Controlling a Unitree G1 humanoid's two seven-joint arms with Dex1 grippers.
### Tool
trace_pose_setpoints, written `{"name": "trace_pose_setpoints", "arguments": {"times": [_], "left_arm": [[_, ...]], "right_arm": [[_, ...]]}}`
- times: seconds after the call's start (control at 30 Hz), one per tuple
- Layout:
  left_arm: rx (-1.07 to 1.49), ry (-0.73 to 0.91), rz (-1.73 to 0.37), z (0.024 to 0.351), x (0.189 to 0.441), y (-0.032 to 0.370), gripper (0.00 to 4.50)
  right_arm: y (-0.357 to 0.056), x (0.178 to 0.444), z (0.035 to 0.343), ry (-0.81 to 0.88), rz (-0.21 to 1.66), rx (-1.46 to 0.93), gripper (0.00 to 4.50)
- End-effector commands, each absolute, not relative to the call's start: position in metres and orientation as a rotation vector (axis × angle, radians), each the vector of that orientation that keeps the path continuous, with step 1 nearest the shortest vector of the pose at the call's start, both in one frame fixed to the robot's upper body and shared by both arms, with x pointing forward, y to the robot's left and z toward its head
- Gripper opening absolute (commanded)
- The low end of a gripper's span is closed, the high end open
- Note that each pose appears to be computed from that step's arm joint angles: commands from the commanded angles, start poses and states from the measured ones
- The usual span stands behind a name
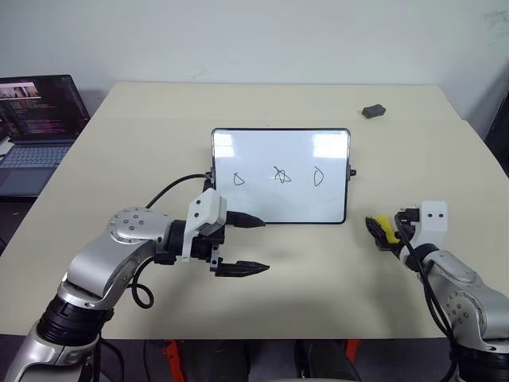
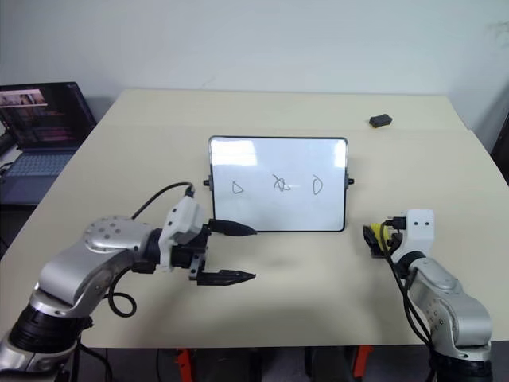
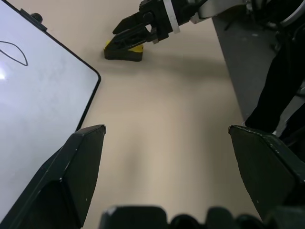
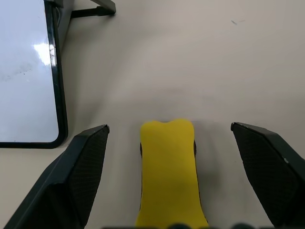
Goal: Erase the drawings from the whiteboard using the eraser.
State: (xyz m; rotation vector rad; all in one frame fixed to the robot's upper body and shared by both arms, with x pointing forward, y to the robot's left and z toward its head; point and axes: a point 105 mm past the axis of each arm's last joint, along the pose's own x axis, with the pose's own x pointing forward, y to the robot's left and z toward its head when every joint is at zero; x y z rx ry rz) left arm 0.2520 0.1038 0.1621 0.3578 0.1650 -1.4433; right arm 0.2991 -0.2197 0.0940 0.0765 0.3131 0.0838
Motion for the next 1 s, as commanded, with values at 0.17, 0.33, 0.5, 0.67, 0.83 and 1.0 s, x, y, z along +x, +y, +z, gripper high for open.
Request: {"name": "trace_pose_setpoints", "arguments": {"times": [0.17, 0.33, 0.5, 0.67, 0.83, 1.0], "left_arm": [[0.384, 0.120, -1.446, 0.171, 0.253, 0.100, 4.50], [0.381, 0.122, -1.442, 0.171, 0.253, 0.099, 4.50], [0.381, 0.123, -1.434, 0.171, 0.254, 0.100, 4.50], [0.379, 0.124, -1.429, 0.171, 0.254, 0.100, 4.50], [0.375, 0.114, -1.404, 0.172, 0.256, 0.098, 4.50], [0.356, 0.085, -1.323, 0.178, 0.264, 0.099, 4.50]], "right_arm": [[-0.223, 0.302, 0.099, 0.292, 0.088, 0.070, 4.48], [-0.222, 0.302, 0.096, 0.306, 0.097, 0.067, 3.87], [-0.220, 0.302, 0.092, 0.319, 0.097, 0.071, 2.09], [-0.221, 0.302, 0.092, 0.320, 0.097, 0.071, 1.11], [-0.221, 0.301, 0.092, 0.318, 0.103, 0.068, 1.11], [-0.223, 0.300, 0.099, 0.288, 0.114, 0.060, 1.11]]}}
